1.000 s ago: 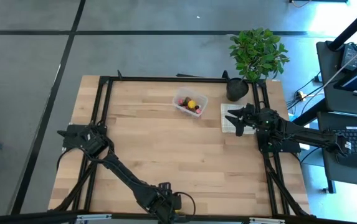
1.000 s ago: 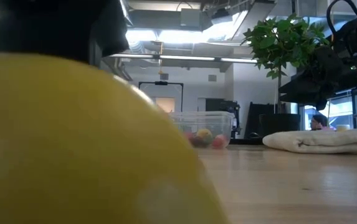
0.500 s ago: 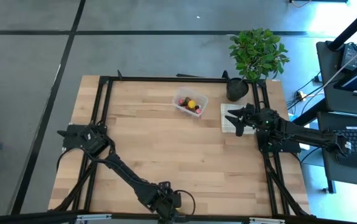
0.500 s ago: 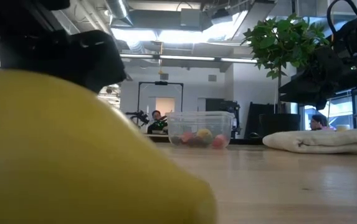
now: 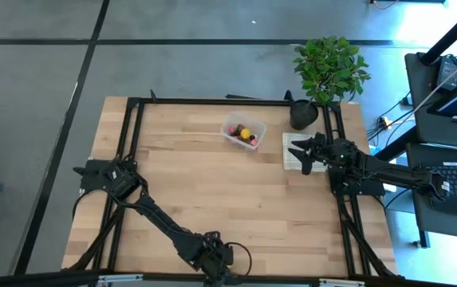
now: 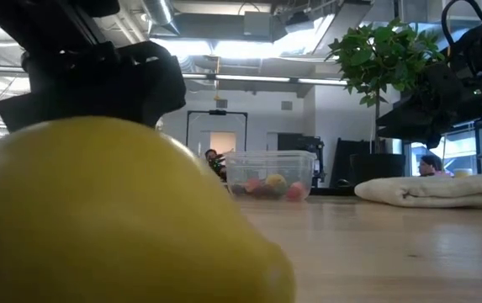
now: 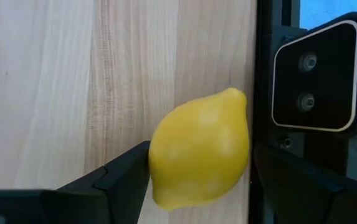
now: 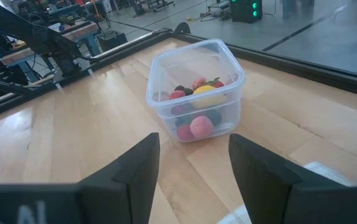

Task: Pick and placing Produce into tupperware
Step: Put the lemon into the transparent container

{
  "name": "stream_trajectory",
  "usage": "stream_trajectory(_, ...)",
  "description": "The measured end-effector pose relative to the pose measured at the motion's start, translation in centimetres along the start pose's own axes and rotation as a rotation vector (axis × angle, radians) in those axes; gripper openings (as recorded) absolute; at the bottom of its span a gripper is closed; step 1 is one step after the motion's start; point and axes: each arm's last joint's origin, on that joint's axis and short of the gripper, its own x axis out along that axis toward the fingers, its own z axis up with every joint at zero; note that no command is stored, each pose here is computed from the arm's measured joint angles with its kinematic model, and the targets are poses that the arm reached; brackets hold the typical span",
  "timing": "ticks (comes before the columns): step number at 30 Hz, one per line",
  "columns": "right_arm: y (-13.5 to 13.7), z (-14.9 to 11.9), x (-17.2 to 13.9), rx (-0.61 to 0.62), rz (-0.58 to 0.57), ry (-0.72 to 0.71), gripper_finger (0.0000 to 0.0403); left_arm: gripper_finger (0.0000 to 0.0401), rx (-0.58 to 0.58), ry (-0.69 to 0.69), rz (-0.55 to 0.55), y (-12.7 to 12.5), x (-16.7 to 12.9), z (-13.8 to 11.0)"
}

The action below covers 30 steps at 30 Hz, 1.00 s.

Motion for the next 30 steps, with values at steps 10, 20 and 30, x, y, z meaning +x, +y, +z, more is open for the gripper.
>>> stream_trajectory(10,0.0,0.0,0.0,0.0,0.001,0.0,0.0195,0.0241,0.0,0.01,-0.011,-0.02,0.0,-0.02)
stream_trajectory(20,0.0,-0.01,0.0,0.0,0.001,0.001,0.0195,0.0196,0.002,0.009,-0.01,0.05,0.02,0.04)
stream_trajectory(30,0.0,-0.01,0.0,0.0,0.0,0.001,0.0195,0.0172,0.022,-0.005,-0.004,0.11,0.04,0.17)
